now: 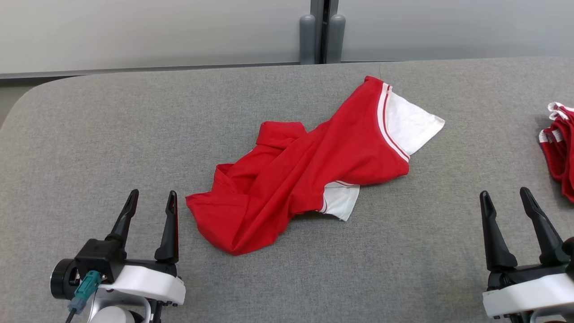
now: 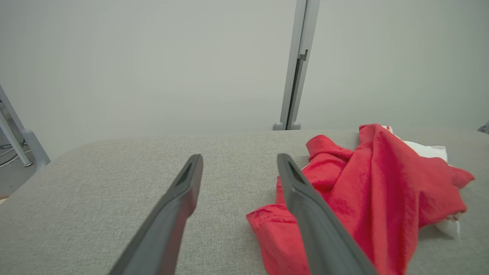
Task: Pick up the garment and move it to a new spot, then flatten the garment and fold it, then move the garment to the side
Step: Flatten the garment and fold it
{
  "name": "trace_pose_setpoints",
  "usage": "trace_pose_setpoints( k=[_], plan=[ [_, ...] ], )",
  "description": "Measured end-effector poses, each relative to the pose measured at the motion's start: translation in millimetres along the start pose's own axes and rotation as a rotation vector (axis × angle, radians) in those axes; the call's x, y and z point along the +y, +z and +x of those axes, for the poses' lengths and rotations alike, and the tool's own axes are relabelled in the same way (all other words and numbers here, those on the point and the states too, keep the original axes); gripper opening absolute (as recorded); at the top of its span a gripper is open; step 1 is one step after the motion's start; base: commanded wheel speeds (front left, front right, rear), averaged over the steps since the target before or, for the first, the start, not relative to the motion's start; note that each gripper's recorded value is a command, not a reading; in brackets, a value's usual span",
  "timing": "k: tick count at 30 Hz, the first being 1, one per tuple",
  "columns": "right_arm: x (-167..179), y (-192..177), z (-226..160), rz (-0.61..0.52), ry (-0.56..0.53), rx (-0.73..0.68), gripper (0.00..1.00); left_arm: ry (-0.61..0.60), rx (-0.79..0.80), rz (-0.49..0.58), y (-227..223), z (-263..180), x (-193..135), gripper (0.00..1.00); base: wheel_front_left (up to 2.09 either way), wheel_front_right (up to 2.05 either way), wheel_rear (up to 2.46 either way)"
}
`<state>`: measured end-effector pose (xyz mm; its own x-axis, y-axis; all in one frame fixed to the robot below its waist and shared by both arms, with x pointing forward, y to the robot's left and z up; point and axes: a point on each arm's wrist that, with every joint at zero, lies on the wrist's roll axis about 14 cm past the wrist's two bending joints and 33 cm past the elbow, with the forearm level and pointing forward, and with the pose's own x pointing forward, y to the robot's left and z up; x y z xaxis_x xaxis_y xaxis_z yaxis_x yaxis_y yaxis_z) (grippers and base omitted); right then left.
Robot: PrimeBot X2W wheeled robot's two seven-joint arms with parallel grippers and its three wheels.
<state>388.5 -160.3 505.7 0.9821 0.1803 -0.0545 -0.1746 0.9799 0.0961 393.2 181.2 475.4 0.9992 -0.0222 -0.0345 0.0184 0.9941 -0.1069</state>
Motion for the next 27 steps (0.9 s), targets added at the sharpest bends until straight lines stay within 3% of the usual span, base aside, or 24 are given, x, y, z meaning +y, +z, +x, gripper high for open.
trace_pose_setpoints(
  k=[6,10,19,25,26,27],
  plan=[
    [4.7,-3.9,4.0,-0.011,0.024,0.018,1.0,-0.002,0.007,-0.001,-1.8,0.3,-0.1,1.0,0.0,0.0,0.0],
    [26.9,-13.1,19.2,-0.042,0.115,0.059,1.0,-0.007,-0.007,-0.007,2.0,7.9,-2.9,1.0,0.0,0.0,0.0],
    [126.7,-96.8,41.0,-0.074,0.491,0.316,1.0,0.02,-0.005,-0.035,-4.5,23.6,2.9,1.0,0.0,0.0,0.0],
    [144.4,-145.9,58.4,-0.12,0.576,0.426,1.0,0.067,0.028,-0.047,-18.8,26.4,15.8,1.0,0.0,0.0,0.0],
    [144.8,-149.5,63.1,-0.122,0.574,0.43,0.45,0.074,0.035,-0.047,-21.0,26.0,17.7,1.0,0.0,0.0,0.0],
    [145.5,-149.8,67.9,-0.114,0.57,0.42,0.15,0.08,0.04,-0.047,-22.9,25.3,19.4,1.0,0.0,0.0,0.0]
  ],
)
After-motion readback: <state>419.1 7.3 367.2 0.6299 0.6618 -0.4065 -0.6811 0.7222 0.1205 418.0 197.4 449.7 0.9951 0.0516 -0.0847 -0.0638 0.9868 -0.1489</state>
